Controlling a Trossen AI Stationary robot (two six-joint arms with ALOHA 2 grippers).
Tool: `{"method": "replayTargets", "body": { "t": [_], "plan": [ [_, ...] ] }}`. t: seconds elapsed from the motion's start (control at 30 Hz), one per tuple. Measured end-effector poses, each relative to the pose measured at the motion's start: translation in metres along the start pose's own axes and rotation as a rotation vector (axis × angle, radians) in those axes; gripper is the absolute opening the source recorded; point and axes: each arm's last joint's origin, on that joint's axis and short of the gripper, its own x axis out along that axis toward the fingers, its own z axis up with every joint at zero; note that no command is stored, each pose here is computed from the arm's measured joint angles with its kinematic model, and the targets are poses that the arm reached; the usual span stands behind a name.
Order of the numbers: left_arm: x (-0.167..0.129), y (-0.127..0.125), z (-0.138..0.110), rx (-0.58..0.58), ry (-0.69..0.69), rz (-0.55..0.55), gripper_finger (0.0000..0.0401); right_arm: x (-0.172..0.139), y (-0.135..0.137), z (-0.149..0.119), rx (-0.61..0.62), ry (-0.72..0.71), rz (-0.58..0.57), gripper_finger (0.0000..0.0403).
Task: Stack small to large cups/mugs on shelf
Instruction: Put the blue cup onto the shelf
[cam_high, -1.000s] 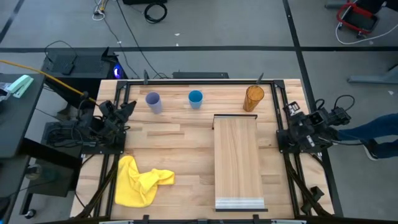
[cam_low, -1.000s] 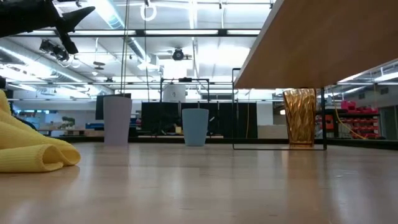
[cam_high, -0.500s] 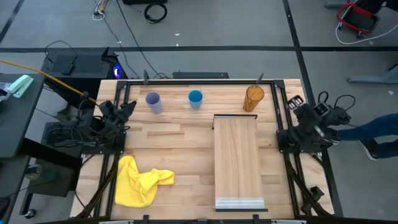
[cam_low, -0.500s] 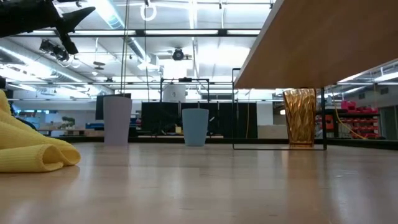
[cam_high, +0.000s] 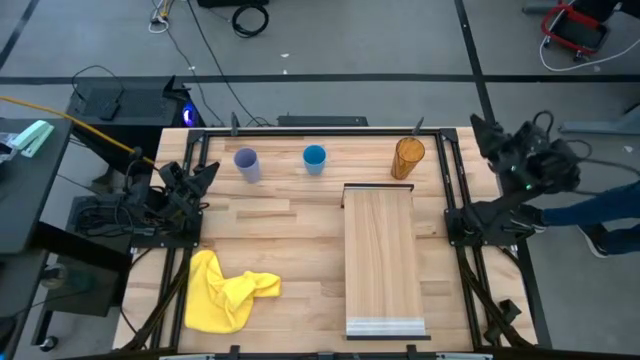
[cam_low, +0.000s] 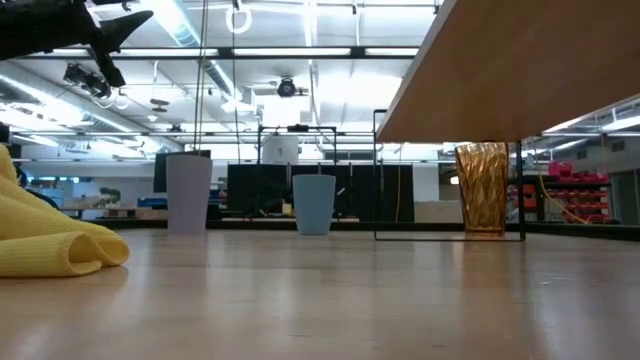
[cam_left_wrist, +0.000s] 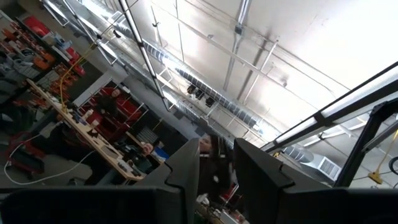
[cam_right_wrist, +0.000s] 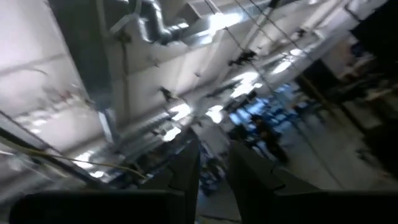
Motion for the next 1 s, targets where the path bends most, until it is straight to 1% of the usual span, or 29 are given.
{"method": "replayTargets", "body": {
  "t": [0.1,0.2,0.3,0.43,0.57,0.63,0.7,0.77,0.87,1.0],
  "plan": [
    [0.000,0.000,0.000,0.000,0.000,0.000,0.0107,0.018,0.018,0.012,-0.110,0.082,-0.110,0.0091],
    [0.000,0.000,0.000,0.003,-0.004,0.007,0.0107,0.036,0.037,0.023,-0.211,0.152,-0.156,0.0091],
    [0.000,0.000,0.000,0.021,-0.005,0.007,0.0107,0.051,0.051,0.034,-0.253,0.198,-0.212,0.0091],
    [0.000,0.000,0.000,0.022,-0.005,0.007,0.0107,0.069,0.062,0.046,-0.281,0.232,-0.296,0.0091],
    [0.000,0.000,0.000,0.023,-0.005,0.007,0.0107,0.089,0.068,0.047,-0.306,0.295,-0.308,0.0091],
    [0.000,0.000,0.000,0.023,-0.004,0.007,0.0107,0.100,0.067,0.044,-0.313,0.335,-0.334,0.0091],
    [0.000,0.000,0.000,0.023,-0.004,0.007,0.0107,0.112,0.061,0.039,-0.318,0.375,-0.393,0.0091],
    [0.000,0.000,0.000,0.023,-0.004,0.007,0.0107,0.127,0.053,0.034,-0.303,0.434,-0.412,0.0091],
    [0.000,0.000,0.000,0.024,-0.004,0.007,0.0107,0.154,0.036,0.027,-0.248,0.530,-0.381,0.0091],
    [0.000,0.001,-0.001,0.027,0.008,0.013,0.0107,0.194,0.002,0.011,-0.097,0.679,-0.333,0.0091]
  ]
}}
